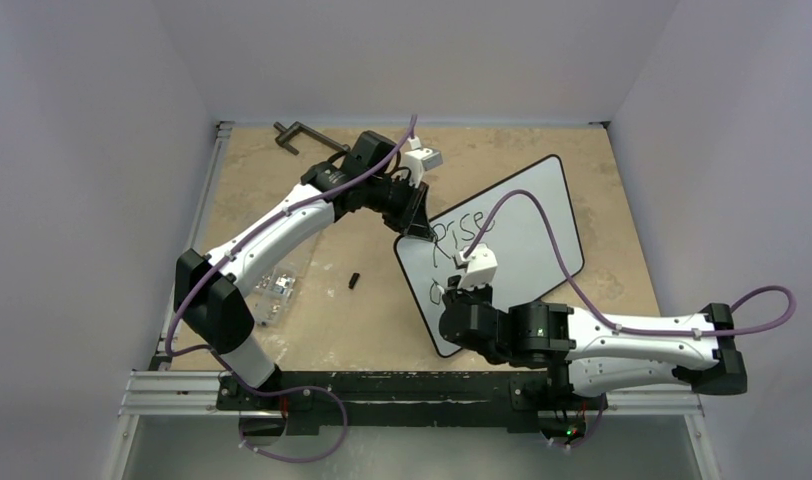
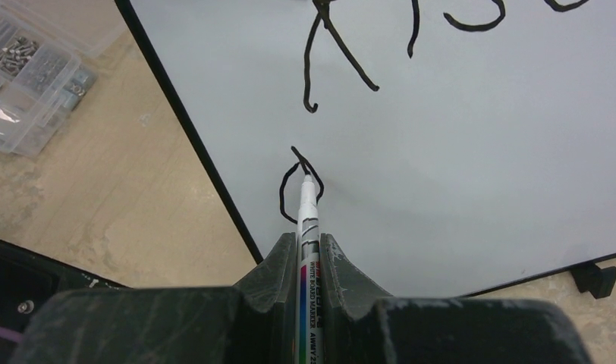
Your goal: Write a sentence on the whiteboard
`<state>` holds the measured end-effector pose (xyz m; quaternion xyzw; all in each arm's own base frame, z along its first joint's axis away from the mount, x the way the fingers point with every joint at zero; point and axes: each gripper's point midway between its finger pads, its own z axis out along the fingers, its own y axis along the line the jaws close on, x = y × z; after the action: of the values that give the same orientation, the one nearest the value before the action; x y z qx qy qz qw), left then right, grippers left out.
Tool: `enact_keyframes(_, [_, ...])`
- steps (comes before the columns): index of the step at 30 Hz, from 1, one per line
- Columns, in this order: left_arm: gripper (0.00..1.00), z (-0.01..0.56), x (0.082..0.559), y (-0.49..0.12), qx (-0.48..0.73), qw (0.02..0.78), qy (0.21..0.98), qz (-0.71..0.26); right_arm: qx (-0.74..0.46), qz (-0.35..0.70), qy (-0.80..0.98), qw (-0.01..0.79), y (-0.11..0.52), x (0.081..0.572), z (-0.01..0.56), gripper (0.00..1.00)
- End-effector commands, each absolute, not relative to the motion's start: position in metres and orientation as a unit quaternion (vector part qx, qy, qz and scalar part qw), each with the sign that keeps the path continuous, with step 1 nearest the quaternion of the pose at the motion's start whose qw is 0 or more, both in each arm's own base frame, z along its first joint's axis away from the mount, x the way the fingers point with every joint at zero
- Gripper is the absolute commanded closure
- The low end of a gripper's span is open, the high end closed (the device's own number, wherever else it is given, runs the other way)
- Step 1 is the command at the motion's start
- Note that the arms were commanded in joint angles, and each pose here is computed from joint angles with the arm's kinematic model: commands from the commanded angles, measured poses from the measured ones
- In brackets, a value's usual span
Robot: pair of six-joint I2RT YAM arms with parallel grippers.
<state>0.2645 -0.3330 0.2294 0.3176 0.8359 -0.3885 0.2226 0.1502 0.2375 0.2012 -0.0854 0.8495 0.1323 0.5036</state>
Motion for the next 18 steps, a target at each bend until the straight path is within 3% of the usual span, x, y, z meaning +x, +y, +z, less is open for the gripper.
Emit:
enact_keyframes(1, [1.0,0.239,0.302,-0.318,0.306,0.297,0.842,-0.329,-0.073,0.126,0.862,0.486,0.228,0.147,0.184,1.0])
enact_keyframes(18, [1.0,0.24,0.306,-0.313,0.301,0.301,0.844,-0.325,-0.064,0.111,0.872,0.473,0.212,0.143,0.172,1.0])
